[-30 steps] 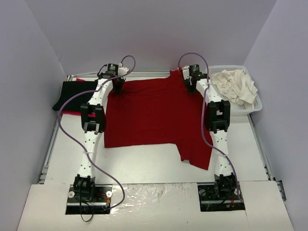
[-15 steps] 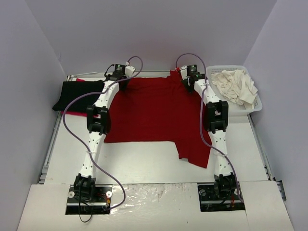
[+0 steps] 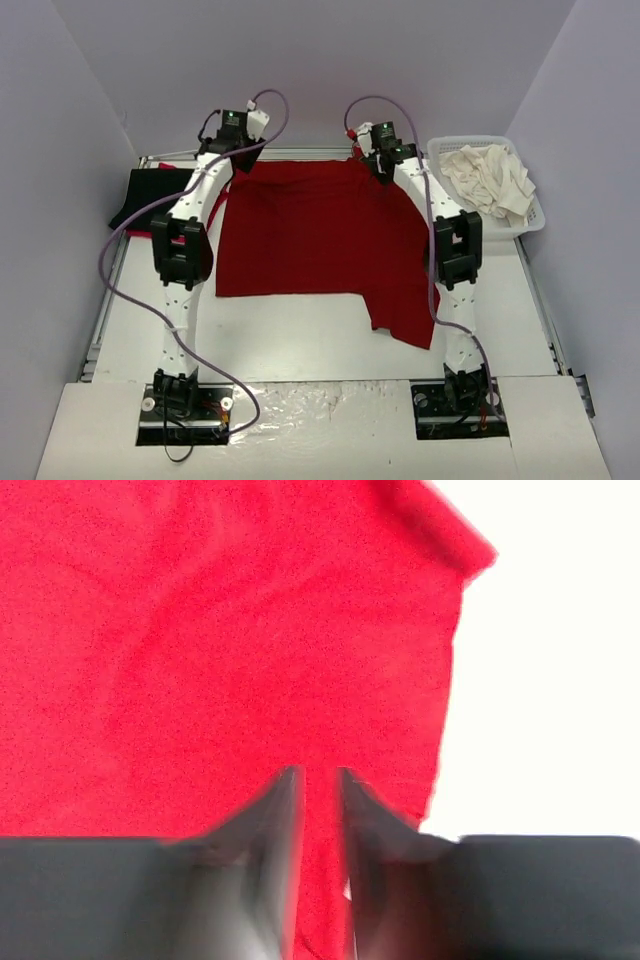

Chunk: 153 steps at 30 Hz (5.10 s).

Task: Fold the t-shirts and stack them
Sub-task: Flatten out the tshirt, then grap the side of the flattened tshirt closest away from the robot with both arms

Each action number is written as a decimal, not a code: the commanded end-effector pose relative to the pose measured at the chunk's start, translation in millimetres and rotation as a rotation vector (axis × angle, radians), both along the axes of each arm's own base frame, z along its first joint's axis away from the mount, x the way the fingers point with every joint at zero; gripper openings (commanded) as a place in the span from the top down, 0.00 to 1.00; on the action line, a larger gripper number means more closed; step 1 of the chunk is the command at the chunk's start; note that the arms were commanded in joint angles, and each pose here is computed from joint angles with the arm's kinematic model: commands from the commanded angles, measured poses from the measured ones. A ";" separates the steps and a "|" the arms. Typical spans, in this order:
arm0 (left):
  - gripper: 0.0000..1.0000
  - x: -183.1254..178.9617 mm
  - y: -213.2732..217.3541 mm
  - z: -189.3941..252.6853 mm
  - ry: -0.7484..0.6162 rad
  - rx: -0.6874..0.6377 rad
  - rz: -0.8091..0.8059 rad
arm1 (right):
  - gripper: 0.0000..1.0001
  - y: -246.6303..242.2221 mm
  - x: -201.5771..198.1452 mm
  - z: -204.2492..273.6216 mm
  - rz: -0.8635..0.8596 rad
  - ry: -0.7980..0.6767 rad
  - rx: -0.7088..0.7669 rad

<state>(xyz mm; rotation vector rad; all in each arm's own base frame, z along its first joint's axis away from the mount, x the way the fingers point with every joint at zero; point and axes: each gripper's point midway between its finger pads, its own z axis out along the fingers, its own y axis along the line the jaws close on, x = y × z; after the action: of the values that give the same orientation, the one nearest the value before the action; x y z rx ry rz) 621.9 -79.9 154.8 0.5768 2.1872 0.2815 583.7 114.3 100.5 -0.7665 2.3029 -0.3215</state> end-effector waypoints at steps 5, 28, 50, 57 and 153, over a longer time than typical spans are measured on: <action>0.05 -84.9 2.4 186.8 -0.325 -0.044 -0.055 | 0.34 -16.7 -80.3 132.6 0.065 -0.158 0.005; 0.06 -287.4 -9.1 119.9 -0.147 -0.345 -0.173 | 0.43 -51.4 -262.3 58.8 0.039 0.024 0.469; 0.03 -352.9 30.9 0.0 0.160 -0.022 -0.318 | 0.13 -117.4 -272.1 72.4 -0.157 -0.139 0.452; 0.00 -394.8 21.9 -53.4 0.293 0.136 -0.524 | 0.13 -126.0 -270.5 69.1 -0.194 -0.133 0.447; 0.98 -314.7 37.0 -111.5 0.442 0.032 -0.238 | 0.24 -56.6 -425.4 -21.6 0.640 0.813 -0.368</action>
<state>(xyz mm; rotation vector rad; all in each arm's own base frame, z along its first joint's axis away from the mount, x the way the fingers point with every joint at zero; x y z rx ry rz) 308.5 -46.0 36.9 1.0175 2.4944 0.0744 151.8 69.0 83.9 -2.0829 2.4575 0.0025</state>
